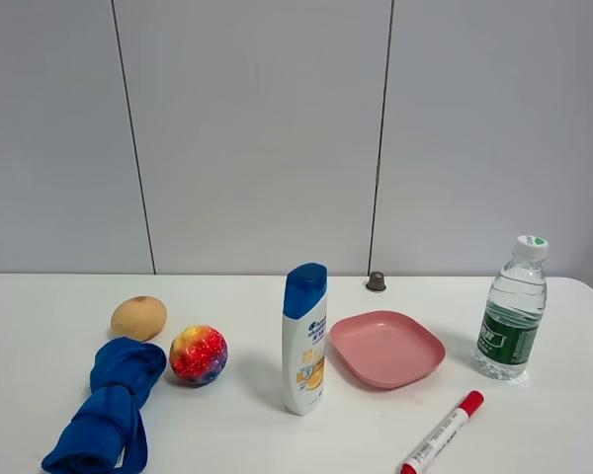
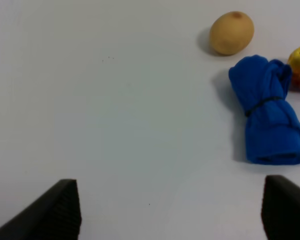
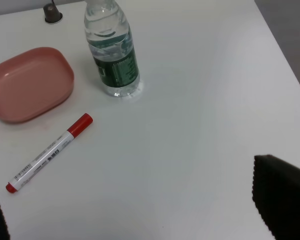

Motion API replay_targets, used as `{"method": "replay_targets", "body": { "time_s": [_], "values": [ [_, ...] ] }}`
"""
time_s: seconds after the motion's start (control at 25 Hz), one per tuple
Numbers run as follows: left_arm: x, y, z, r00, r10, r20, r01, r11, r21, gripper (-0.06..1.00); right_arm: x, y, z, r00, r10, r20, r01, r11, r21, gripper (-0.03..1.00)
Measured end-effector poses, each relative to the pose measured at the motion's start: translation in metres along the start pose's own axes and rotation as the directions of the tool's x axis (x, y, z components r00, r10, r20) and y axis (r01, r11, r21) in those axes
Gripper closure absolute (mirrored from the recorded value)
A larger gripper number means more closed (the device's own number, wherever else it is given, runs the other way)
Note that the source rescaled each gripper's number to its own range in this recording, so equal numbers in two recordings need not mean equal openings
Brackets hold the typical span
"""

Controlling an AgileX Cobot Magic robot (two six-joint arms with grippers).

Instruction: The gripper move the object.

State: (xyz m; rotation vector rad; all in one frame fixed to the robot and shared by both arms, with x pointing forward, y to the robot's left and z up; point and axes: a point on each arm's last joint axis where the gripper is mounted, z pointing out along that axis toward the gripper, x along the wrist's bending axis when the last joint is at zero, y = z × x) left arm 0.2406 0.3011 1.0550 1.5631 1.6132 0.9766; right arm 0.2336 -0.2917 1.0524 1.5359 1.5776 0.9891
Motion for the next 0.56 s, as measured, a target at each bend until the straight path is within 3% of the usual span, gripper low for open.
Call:
{"method": "replay_targets", "body": {
  "time_s": [0.56],
  "values": [
    [0.0000, 0.0000, 0.0000, 1.000, -0.001, 0.000, 0.001, 1.000, 0.000, 0.33, 0.0000, 0.0000, 0.0000, 1.000, 0.000, 0.000, 0.000, 1.000, 0.000, -0.03]
  ]
}}
